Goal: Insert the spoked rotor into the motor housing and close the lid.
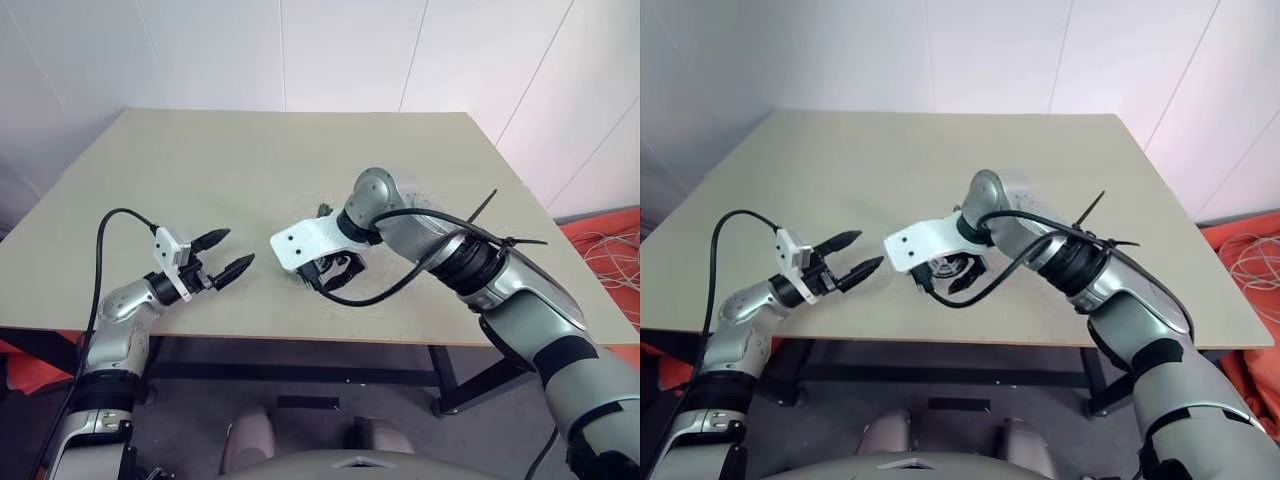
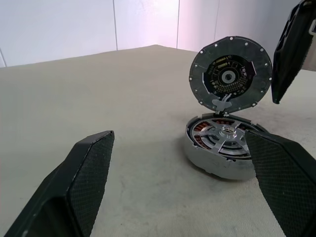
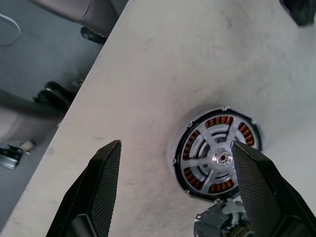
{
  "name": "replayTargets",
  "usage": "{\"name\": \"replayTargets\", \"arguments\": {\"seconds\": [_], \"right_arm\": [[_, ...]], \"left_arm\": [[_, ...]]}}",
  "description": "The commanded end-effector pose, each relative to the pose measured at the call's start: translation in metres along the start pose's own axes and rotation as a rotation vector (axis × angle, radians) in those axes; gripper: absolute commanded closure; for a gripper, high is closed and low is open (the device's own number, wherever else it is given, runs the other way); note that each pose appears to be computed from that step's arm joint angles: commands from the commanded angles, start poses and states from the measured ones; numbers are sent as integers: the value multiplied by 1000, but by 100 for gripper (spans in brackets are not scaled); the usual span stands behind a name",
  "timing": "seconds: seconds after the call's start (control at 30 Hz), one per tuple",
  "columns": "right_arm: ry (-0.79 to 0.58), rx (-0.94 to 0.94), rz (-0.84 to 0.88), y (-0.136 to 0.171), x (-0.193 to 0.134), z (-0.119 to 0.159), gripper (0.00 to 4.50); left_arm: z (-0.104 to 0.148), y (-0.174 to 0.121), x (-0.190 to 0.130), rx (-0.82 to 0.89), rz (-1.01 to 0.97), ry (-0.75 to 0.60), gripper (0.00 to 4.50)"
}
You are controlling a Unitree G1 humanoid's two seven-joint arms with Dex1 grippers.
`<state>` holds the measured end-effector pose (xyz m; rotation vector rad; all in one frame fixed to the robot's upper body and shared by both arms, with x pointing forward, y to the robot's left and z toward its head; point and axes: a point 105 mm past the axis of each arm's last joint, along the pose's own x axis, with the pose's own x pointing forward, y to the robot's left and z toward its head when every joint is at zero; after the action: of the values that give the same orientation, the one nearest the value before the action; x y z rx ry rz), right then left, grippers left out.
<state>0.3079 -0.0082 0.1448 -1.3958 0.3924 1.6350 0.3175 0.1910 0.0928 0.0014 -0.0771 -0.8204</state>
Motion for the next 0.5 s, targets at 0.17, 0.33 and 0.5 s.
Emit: {"name": "replayTargets", "arguments": {"seconds": [0.17,0.33,0.5], "right_arm": [[80,-80,-86,-14,2,-7,51],[142,-88,-85,-17,15,-23,51],[161,-85,-54,-15,25,-32,51]], "left_arm": [[15,0,5,50,-16,-37,0],[16,1,5,53,-15,-38,0],[17,0,5,54,-15,-40,0]]}}
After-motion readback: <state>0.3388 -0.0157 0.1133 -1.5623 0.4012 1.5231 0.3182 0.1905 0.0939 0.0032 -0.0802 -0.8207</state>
